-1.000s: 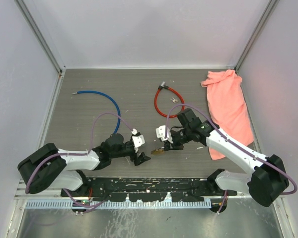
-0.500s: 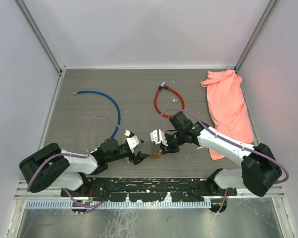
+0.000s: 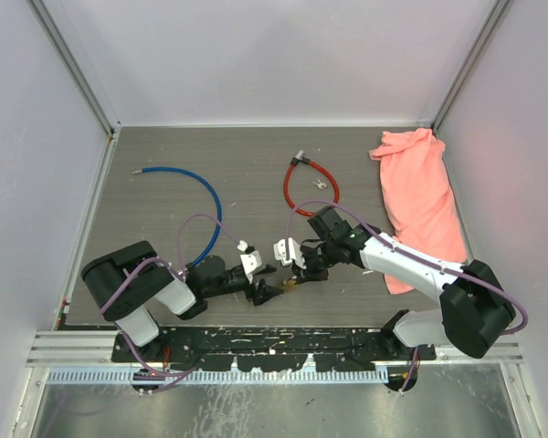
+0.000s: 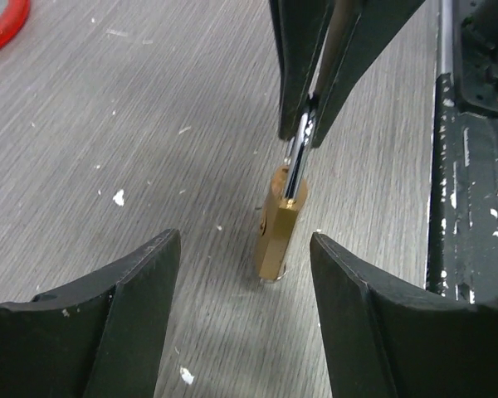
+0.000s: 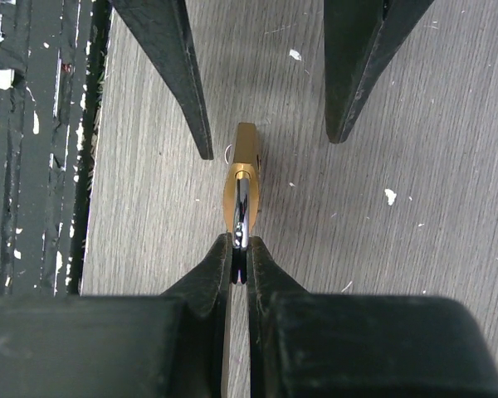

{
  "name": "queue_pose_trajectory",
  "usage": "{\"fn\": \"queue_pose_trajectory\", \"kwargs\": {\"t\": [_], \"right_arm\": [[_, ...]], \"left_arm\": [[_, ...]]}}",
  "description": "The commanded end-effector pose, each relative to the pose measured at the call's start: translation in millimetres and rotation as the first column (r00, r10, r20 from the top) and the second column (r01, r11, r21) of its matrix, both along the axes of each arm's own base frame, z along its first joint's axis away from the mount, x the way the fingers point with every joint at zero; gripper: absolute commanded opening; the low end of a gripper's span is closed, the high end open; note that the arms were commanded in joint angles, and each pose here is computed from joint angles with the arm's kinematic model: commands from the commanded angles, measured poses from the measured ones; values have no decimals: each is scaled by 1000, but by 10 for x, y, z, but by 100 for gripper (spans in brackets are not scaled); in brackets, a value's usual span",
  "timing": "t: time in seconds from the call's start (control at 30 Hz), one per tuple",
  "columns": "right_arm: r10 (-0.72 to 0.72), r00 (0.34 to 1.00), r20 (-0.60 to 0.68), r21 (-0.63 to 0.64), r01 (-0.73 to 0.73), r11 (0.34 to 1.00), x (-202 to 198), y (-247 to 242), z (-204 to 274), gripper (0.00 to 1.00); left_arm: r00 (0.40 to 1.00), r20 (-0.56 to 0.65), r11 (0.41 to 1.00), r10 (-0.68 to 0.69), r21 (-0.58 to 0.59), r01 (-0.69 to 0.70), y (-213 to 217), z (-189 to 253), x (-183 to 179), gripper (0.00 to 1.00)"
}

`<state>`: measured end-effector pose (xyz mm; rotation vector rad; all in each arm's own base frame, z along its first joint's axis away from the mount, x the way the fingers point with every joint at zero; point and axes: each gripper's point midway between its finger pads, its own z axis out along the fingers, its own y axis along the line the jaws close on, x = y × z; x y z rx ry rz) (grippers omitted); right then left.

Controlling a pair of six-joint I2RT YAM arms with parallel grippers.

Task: Lock with the key
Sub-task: Lock the lock.

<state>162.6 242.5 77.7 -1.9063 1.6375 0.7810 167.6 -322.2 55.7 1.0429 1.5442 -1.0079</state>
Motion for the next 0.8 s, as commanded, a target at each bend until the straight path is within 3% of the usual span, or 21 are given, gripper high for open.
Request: {"fn": "queue_pose_trajectory", "kwargs": {"t": [0.0, 0.33, 0.47, 0.77], "right_arm": [[5, 999, 49, 69, -9, 998, 111, 155, 181, 1], [10, 999, 46, 84, -14, 996, 93, 178, 200, 1], [13, 999, 44, 88, -17, 996, 84, 181, 201, 1], [46, 998, 30, 94, -49, 994, 12, 193, 158, 1]], "left_arm": [[993, 113, 988, -39, -147, 55, -176, 451, 20, 65], [993, 76, 989, -92, -112, 100, -308, 272, -22, 52], [992, 75, 989, -99, -107, 107, -324, 244, -20, 41], [987, 76, 984, -140, -97, 147, -354, 191, -70, 1]]}}
